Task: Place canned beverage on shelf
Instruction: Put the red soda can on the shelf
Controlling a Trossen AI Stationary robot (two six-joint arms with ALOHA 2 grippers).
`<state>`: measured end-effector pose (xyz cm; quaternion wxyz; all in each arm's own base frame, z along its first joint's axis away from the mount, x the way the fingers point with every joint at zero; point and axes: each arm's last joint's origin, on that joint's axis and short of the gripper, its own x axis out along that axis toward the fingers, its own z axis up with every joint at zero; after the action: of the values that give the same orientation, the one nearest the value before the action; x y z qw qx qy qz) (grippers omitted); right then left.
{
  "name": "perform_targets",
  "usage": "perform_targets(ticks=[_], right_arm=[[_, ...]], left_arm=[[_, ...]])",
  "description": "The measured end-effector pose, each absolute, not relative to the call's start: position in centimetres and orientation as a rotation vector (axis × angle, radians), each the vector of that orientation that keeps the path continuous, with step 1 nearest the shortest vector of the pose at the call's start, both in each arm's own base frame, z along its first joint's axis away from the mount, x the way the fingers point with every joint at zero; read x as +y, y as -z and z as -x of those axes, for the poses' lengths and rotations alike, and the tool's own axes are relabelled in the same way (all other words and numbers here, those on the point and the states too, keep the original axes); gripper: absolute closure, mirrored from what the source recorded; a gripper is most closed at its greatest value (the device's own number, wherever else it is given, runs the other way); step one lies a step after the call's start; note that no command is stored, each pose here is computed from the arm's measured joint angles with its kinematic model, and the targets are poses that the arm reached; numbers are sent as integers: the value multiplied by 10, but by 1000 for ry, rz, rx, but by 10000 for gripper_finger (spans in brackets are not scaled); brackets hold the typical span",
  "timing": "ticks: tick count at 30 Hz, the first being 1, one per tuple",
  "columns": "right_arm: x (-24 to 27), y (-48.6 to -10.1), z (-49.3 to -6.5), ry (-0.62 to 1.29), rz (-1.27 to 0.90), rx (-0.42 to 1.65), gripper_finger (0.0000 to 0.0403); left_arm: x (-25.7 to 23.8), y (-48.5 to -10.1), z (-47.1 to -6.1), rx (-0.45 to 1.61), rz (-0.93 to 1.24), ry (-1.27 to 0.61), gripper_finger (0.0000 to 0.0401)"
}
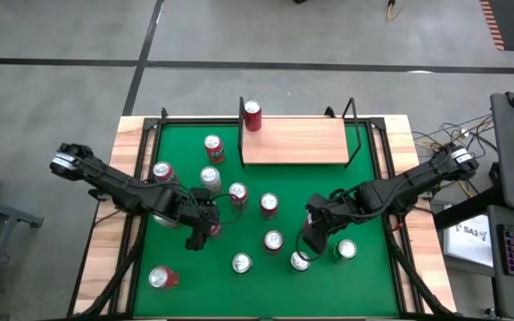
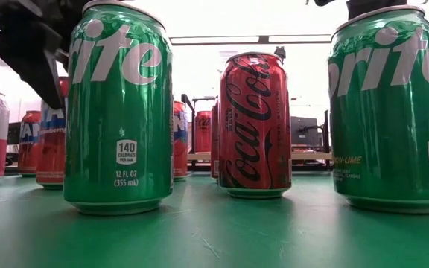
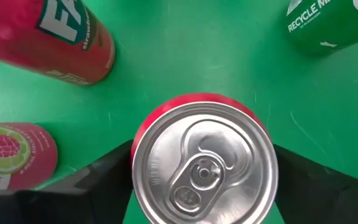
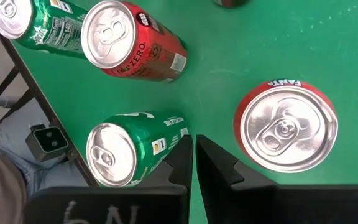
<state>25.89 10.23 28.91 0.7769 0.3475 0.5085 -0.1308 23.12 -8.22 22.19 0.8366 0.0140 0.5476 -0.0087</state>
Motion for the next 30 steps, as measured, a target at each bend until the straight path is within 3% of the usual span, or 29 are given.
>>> perform_targets(ticks=[10,24,30], right_arm=[[102,-289,-259,256,-706,1101,390],[104,-289,-258,212,-660,1113,390],[113,-291,-253,179,-645,1120,390]], left_arm=[[-82,-251,-232,1130,-42,30,117],[-65,-368,-248,966,-239,98,117],[-44,-396,-268,917,-330,87,117]])
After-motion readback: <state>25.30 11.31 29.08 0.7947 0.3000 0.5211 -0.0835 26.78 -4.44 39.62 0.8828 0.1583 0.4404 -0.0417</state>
